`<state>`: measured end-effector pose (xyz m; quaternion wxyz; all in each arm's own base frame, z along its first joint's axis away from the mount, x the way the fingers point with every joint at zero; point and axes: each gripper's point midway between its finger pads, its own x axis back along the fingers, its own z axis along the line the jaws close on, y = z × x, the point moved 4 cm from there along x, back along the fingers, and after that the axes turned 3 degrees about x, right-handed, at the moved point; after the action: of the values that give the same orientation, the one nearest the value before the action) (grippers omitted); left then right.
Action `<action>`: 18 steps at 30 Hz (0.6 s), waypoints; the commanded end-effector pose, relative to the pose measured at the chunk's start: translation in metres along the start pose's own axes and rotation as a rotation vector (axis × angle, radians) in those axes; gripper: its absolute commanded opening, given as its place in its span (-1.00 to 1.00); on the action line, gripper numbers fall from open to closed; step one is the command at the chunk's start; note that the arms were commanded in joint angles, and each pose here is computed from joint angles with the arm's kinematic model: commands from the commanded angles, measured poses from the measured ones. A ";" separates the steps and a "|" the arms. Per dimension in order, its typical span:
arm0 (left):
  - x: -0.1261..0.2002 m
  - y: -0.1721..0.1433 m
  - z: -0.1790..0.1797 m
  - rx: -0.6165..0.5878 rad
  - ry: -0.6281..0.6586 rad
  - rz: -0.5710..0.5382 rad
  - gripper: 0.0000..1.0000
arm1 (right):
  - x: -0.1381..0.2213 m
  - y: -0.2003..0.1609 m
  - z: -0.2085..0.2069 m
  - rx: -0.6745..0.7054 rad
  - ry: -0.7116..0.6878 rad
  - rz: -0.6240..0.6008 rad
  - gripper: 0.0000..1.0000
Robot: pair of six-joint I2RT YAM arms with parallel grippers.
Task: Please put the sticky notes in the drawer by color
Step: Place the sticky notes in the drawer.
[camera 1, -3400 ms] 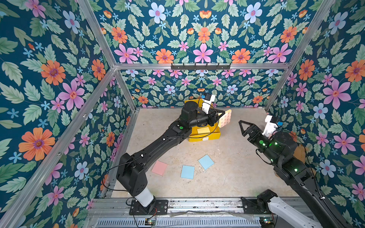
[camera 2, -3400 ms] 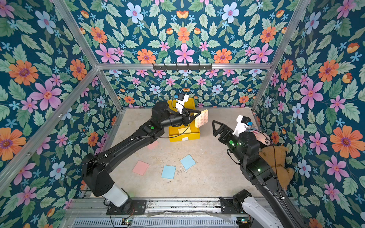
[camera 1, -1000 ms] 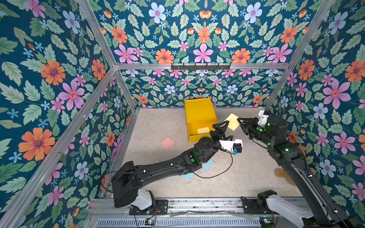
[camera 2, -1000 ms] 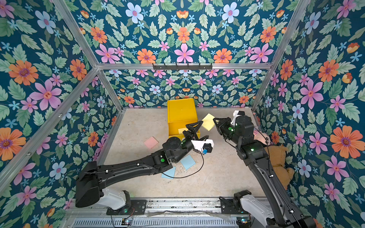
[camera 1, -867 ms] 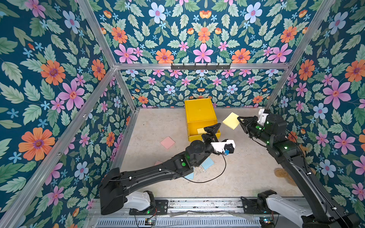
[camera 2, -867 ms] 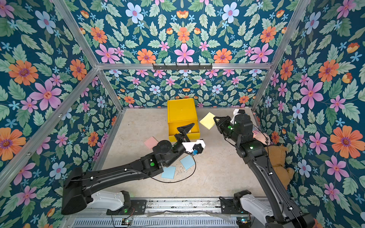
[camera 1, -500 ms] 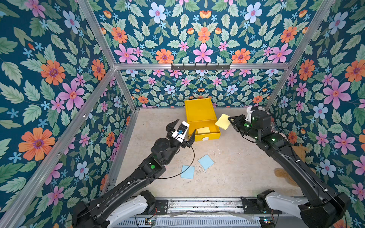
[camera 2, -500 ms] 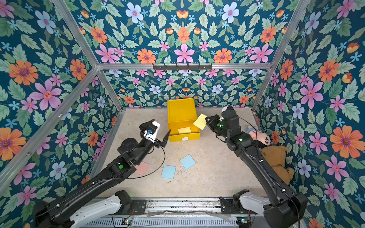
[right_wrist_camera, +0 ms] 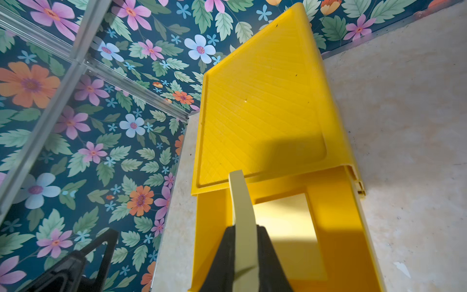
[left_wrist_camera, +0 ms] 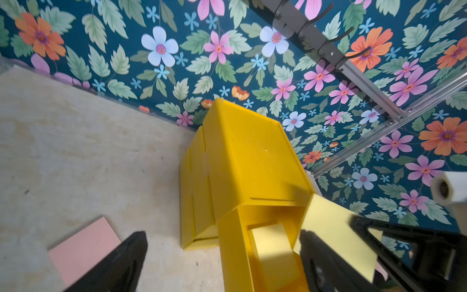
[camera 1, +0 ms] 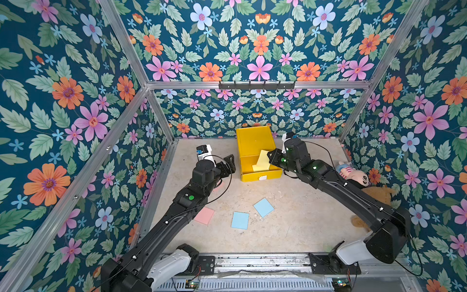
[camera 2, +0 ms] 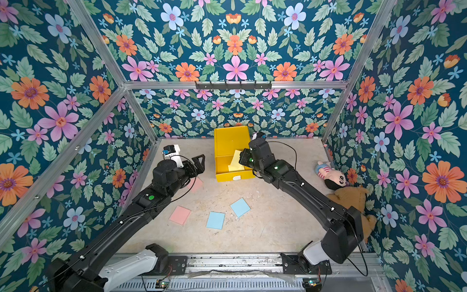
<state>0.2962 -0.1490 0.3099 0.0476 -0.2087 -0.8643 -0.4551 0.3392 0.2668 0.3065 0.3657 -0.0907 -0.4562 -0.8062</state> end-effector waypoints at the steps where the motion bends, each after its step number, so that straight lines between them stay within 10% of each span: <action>1: -0.003 -0.006 0.001 0.085 -0.002 0.033 0.99 | -0.008 0.007 0.005 0.052 0.011 -0.044 -1.00; 14: -0.017 -0.018 0.001 0.068 -0.005 0.088 0.99 | -0.026 -0.004 0.008 0.085 0.042 0.012 -0.93; 18: -0.020 -0.020 0.001 0.067 -0.007 0.095 0.99 | -0.013 0.000 0.014 0.080 0.074 -0.012 -0.38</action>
<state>0.3045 -0.1610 0.2826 0.0869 -0.2470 -0.8654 -0.4273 0.3496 0.2850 0.2961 0.3839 -0.0634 -0.4779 -0.7875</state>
